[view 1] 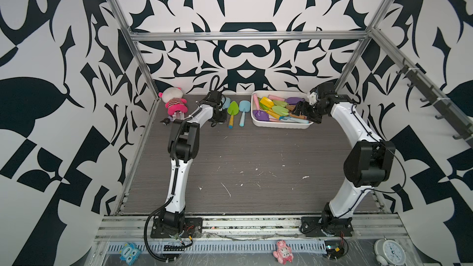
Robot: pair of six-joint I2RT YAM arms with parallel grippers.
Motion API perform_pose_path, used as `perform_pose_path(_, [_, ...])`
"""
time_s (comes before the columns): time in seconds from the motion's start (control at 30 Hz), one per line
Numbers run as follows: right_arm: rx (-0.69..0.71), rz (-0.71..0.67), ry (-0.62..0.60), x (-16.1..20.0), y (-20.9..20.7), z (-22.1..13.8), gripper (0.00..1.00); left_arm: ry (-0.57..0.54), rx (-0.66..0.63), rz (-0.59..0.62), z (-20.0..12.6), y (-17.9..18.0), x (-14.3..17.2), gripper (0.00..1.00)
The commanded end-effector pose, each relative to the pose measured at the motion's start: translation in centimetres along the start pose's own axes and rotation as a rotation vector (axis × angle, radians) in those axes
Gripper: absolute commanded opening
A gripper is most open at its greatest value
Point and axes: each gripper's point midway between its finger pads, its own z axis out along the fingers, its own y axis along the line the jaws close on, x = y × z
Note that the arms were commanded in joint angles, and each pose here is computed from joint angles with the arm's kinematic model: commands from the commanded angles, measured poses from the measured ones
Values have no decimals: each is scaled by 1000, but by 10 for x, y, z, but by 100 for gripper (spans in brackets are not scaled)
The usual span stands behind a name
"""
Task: Take the shovel out of the storage box
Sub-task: Place the shovel at the center of the board.
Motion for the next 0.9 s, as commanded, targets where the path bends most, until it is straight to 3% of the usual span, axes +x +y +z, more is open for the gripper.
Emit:
perform_pose_path(0.0, [-29,-34,-44,-12,12,-16,89,0,2,14,5,1,-5,15])
perform_pose_path(0.07, [-24,-40,-46,-13,11,-16,89,-2,-9,11,5,2,-6,19])
perform_pose_path(0.27, [34,-64,-32,-16,0,-10,90,-12,-12,-1,0,3,-7,43])
perform_pose_path(0.5, [81,-74,-3,-22,-10,6,90,-40,-20,-4,-15,3,-9,55])
perform_pose_path(0.87, [153,-198,41,-31,-28,34,88,-177,44,-38,-91,-15,-31,71])
